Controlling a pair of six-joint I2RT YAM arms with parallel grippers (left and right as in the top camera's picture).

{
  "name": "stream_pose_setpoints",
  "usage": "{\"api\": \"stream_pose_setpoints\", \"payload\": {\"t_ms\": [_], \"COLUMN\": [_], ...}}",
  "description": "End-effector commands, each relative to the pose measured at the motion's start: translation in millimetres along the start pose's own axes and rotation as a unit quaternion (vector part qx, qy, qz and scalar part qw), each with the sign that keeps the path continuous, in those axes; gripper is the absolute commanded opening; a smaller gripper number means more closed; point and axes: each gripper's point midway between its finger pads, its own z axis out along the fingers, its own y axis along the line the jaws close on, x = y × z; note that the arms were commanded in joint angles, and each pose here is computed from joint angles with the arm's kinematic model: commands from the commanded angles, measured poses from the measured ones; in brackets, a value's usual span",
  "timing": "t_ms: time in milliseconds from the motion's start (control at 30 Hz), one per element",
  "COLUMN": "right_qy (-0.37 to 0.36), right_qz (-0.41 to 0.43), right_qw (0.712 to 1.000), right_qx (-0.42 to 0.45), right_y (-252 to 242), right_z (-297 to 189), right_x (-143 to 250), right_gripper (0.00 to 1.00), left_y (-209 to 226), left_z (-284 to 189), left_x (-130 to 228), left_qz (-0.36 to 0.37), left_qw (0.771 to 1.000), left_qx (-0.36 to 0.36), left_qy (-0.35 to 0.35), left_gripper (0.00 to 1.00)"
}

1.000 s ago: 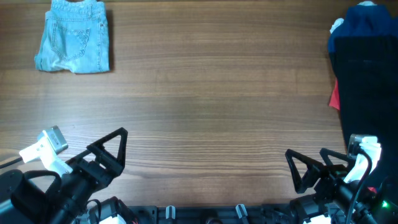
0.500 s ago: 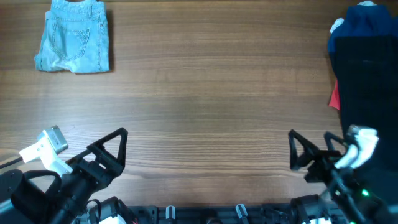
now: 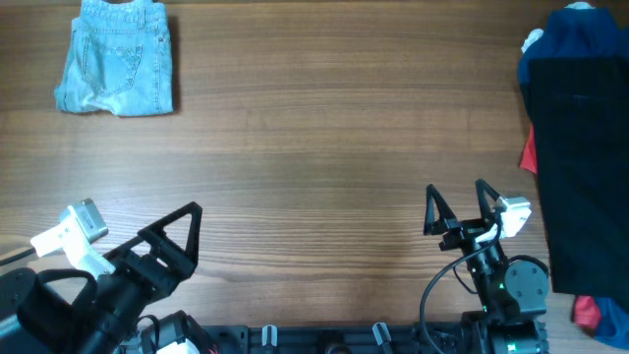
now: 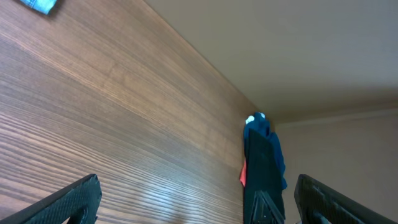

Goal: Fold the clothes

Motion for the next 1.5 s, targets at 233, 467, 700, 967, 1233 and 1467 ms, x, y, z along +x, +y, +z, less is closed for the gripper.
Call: {"api": "stream_pose_setpoints", "payload": {"t_ms": [233,467,700,967,1233,1467], "right_qy": [-0.025,-0.045,-0.045,-0.045,-0.045,-0.045], "right_qz": [-0.118,-0.131,-0.131,-0.131,-0.131,-0.131], "right_qw": [0.992,0.989,0.989,0.989,0.989,0.99], "right_qx": [0.041,0.042,0.042,0.042,0.042,0.042], "right_y": [-23,-24,-24,-24,-24,-24], "right_z": [-2,0,0,0,0,0], "right_x": [-5,-8,-8,-8,-8,-8], "right_gripper": [1.0,1.0,1.0,1.0,1.0,1.0], "left_y": [-1,-1,-1,-1,-1,10], "left_z": [0,0,0,0,0,-1], "left_x": [0,0,0,0,0,1], "left_qz": [0.009,0.009,0.009,0.009,0.009,0.045], "left_qw": [1.0,1.0,1.0,1.0,1.0,0.999], "left_qx": [0.002,0.002,0.002,0.002,0.002,-0.032], "left_qy": [-0.001,-0.001,-0.001,-0.001,-0.001,-0.004], "left_gripper": [1.0,1.0,1.0,1.0,1.0,1.0]}}
